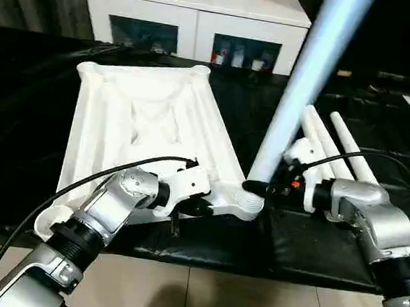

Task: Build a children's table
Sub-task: Insert table leg to table base, then rotate leg to tighten

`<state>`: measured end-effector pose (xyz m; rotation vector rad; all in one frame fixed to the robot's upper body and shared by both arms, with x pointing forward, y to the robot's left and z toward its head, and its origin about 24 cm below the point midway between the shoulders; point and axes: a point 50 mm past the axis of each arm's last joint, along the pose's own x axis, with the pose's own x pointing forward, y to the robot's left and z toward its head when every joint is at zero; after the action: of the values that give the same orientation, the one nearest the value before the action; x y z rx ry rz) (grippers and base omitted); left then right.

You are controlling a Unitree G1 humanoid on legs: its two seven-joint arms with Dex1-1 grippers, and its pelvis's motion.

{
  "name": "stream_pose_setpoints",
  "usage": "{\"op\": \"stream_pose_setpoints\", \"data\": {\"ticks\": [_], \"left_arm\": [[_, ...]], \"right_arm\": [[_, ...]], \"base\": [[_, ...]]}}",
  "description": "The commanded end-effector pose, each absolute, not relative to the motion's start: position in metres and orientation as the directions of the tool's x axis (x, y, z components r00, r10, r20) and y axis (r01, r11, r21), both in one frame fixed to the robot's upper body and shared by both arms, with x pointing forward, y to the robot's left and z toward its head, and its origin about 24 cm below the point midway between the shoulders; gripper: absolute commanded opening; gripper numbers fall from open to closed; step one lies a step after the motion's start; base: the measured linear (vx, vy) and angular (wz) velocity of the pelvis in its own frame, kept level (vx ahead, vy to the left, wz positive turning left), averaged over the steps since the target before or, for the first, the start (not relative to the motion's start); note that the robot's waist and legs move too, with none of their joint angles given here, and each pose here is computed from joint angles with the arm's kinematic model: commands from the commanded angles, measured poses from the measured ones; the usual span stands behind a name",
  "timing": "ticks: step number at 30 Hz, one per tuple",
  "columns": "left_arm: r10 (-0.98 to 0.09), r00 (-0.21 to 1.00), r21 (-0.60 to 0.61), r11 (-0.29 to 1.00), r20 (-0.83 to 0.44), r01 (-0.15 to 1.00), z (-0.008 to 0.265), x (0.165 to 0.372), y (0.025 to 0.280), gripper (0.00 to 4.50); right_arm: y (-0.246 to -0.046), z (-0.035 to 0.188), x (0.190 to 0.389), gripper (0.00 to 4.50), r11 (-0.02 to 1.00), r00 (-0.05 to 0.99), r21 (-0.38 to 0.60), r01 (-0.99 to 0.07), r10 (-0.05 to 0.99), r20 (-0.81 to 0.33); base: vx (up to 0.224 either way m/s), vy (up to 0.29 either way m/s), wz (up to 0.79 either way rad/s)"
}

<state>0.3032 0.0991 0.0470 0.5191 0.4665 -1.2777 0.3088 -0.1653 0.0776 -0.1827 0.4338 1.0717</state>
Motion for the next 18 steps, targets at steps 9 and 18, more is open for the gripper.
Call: {"op": "stream_pose_setpoints", "data": {"ticks": [9, 18], "left_arm": [[-0.791, 0.257, 0.175, 0.191, -0.555, 0.966, 0.061, 0.306, 0.095, 0.0], [-0.802, 0.259, 0.157, 0.207, -0.538, 0.966, 0.06, 0.304, 0.092, 0.0]], "right_arm": [[-0.171, 0.018, 0.282, 1.86, 0.503, 0.321, 0.168, -0.848, 0.738, -0.593], [-0.179, 0.003, 0.279, 1.86, 0.621, 0.436, 0.159, -0.768, 0.688, -0.58]], "base": [[0.0, 0.0, 0.0], [0.0, 0.0, 0.0]]}}
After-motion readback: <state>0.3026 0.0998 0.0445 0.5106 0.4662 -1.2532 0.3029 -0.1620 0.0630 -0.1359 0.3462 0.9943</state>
